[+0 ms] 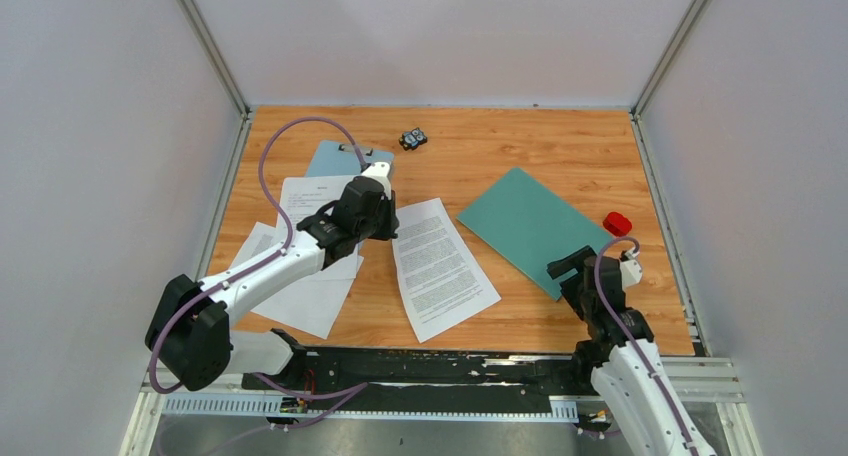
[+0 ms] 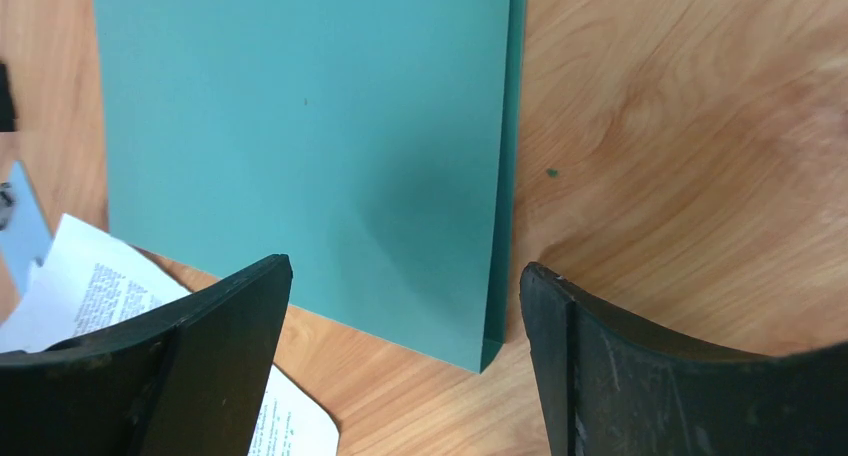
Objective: Put the files into the folder
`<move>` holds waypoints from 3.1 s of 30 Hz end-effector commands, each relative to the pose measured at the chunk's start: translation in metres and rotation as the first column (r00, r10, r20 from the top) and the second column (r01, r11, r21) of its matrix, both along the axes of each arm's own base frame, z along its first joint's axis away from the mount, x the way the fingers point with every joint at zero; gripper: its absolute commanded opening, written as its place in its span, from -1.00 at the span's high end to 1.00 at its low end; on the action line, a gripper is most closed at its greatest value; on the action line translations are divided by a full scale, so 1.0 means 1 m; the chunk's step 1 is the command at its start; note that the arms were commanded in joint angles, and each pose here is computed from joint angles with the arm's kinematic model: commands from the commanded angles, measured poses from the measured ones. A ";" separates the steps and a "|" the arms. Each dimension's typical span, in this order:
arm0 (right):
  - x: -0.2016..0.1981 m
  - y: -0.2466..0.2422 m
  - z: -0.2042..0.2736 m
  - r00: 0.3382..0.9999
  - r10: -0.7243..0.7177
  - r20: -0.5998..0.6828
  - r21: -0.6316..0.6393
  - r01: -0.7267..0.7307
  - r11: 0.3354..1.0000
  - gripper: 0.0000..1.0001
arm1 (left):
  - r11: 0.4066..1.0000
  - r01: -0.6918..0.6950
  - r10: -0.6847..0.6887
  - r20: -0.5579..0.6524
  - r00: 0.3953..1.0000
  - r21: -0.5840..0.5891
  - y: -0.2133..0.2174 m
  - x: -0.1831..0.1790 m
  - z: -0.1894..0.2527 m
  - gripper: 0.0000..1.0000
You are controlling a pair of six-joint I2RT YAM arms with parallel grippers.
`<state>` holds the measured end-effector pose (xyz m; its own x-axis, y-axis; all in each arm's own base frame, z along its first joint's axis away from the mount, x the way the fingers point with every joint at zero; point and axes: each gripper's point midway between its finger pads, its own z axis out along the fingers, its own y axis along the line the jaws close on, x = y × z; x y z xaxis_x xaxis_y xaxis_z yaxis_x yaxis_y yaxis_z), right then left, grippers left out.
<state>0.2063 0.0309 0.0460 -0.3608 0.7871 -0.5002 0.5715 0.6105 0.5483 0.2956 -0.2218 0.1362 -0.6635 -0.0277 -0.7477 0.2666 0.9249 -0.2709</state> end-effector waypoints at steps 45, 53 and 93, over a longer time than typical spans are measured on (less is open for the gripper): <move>0.053 0.036 0.007 0.957 0.023 0.288 0.212 -0.087 0.973 0.20 | 0.997 0.007 -0.007 -0.007 1.000 -0.081 -0.013 -0.001 0.004 1.00; 0.063 0.049 0.015 0.944 0.070 0.323 0.235 -0.152 0.960 0.18 | 0.997 0.005 -0.005 -0.004 1.000 -0.083 -0.016 0.003 0.008 1.00; 0.059 0.107 0.130 0.512 0.848 0.139 -0.884 -0.322 0.340 1.00 | 0.909 -0.397 0.417 0.272 0.867 -0.128 0.114 0.064 0.240 1.00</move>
